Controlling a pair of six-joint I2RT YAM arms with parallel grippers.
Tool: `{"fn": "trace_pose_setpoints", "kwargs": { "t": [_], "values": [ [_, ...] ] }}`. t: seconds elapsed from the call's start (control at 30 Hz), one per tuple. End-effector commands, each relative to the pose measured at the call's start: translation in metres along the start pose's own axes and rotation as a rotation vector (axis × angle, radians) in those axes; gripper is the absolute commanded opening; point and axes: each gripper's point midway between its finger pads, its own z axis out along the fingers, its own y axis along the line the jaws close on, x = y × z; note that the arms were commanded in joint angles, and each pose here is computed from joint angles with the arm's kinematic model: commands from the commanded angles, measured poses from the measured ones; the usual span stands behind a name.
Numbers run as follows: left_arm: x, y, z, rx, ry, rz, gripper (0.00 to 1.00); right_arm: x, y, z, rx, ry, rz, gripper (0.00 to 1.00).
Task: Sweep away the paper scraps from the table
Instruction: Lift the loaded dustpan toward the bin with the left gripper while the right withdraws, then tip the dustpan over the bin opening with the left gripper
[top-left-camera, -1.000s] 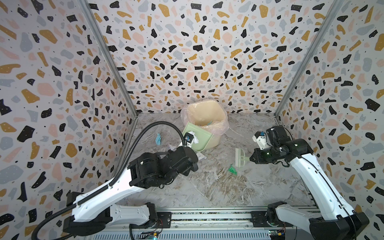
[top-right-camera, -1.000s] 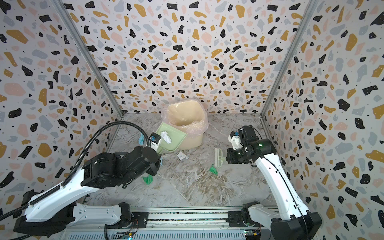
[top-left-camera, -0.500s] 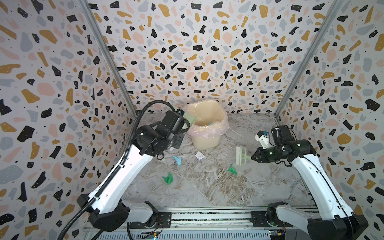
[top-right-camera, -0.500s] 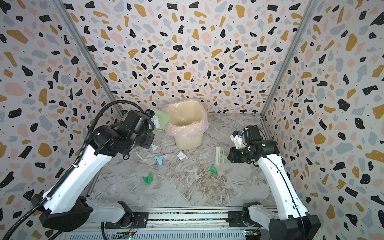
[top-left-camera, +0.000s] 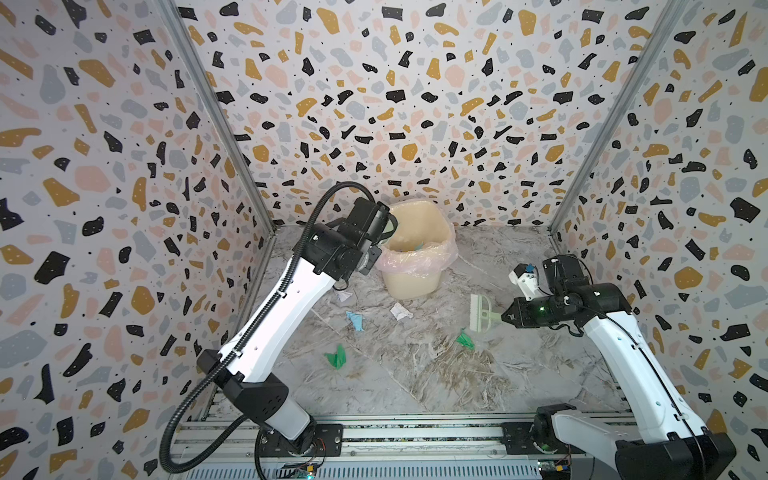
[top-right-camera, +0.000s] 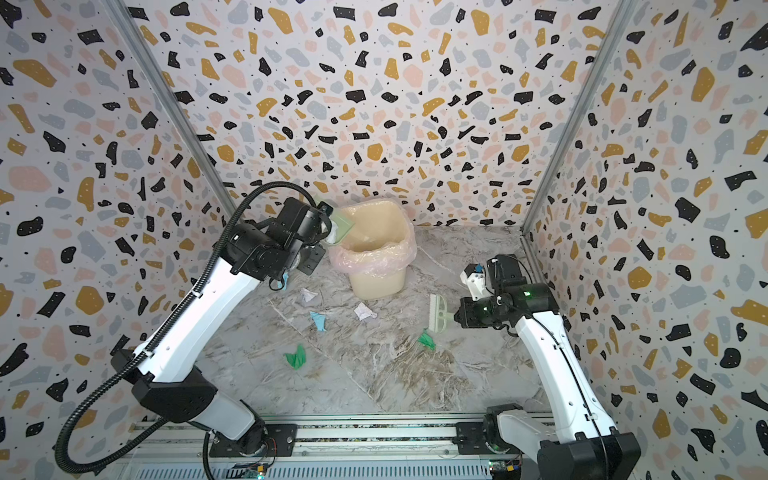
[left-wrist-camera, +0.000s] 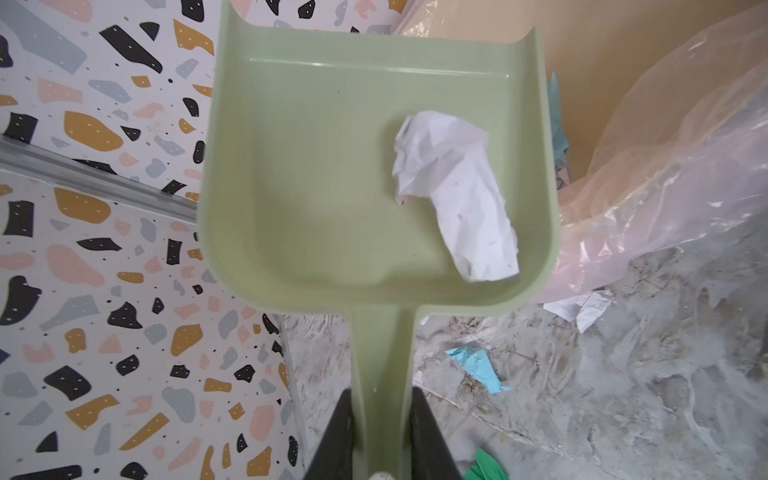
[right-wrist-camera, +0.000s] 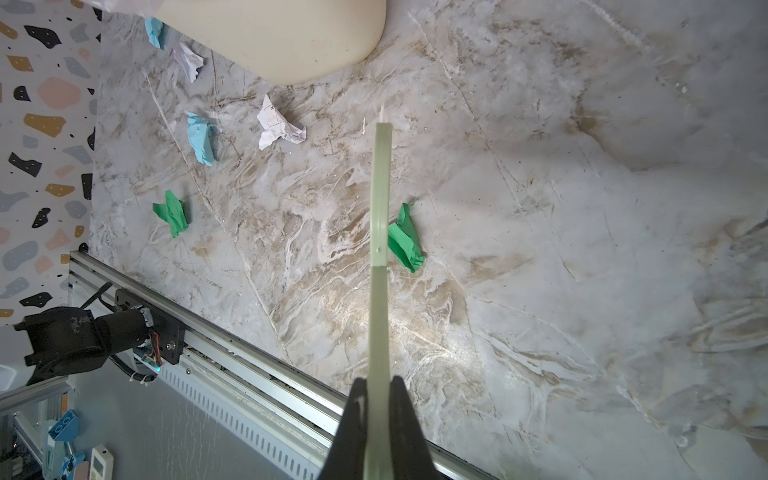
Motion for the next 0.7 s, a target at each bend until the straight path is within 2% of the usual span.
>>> {"fn": "trace_pose_setpoints", "kwargs": {
  "t": [0.0,0.37,0.67],
  "values": [
    [-0.012,0.013,0.007,-0.091,-0.008,0.069,0.0,-0.008,0.005,-0.008,-0.018,-0.042,-0.014,0.0],
    [-0.039,-0.003,0.02,-0.19,-0.014,0.255,0.0,-0.011,0.006,-0.004,-0.03,-0.033,0.005,0.0],
    [-0.054,-0.009,0.019,-0.352,-0.002,0.448,0.0,-0.011,0.006,-0.007,-0.024,-0.031,0.013,0.0]
  ]
}}
